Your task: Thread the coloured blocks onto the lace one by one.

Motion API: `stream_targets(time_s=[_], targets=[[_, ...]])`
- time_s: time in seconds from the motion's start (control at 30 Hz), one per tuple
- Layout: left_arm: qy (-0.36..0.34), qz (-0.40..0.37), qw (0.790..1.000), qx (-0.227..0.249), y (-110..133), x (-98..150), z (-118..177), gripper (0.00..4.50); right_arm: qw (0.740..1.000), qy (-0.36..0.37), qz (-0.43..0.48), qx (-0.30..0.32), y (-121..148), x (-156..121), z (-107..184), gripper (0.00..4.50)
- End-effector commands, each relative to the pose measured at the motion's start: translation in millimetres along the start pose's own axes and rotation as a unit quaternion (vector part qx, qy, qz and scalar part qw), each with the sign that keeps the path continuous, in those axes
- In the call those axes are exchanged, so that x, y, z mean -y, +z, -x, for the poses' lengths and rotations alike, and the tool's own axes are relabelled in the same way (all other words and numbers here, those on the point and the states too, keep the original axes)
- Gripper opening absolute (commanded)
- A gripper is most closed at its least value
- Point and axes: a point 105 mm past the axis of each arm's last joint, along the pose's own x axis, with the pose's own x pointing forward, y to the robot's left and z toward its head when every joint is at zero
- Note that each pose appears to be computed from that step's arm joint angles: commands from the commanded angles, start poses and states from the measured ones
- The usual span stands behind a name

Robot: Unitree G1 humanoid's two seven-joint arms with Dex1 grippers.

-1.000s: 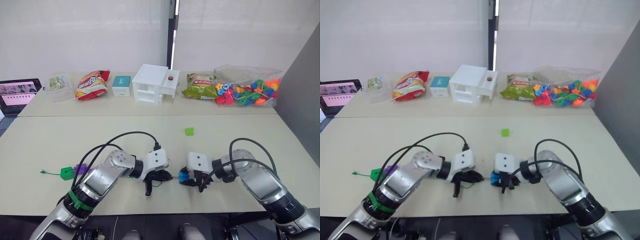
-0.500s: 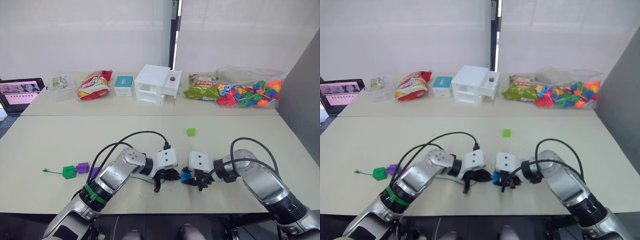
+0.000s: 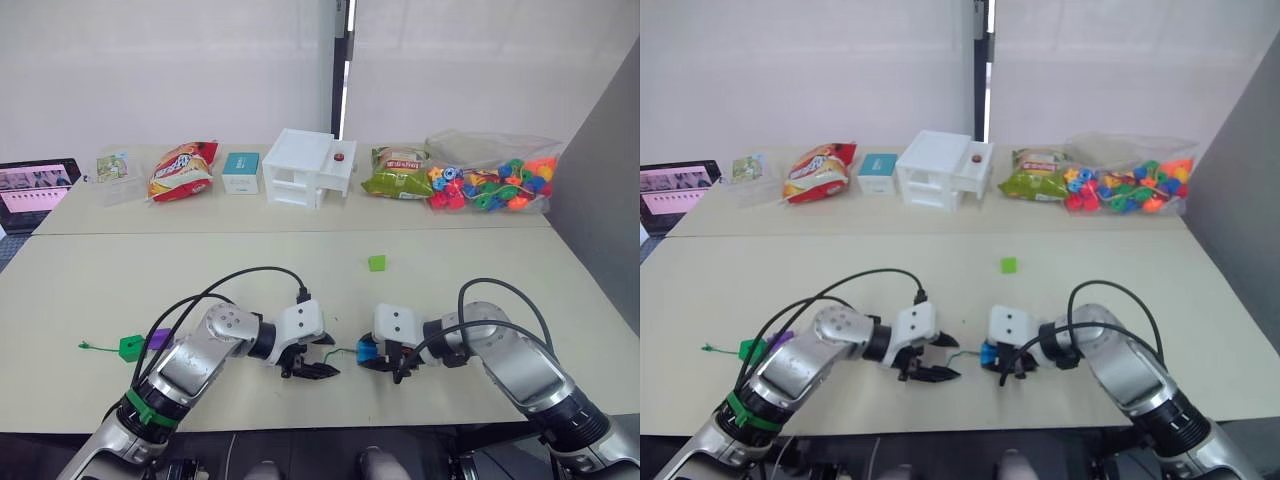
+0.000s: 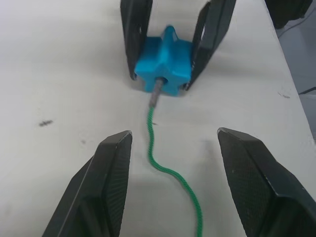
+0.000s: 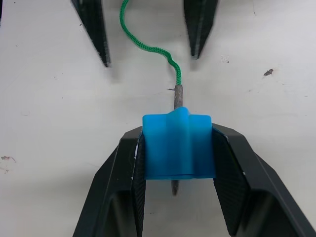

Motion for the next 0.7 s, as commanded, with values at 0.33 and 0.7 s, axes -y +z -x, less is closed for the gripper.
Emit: stream_targets(time_s=[0.33,0.7], targets=[[0.025,0.006,1.0,0.007,-12,-1,-8,1.39,1.0,0.007,-0.002,0.004,4,-2,0,1.36],[0.032,-0.019,0.999,0.025,5,-6,-12,0.02,1.0,0.005,-0.003,0.005,5,-3,0,1.36]])
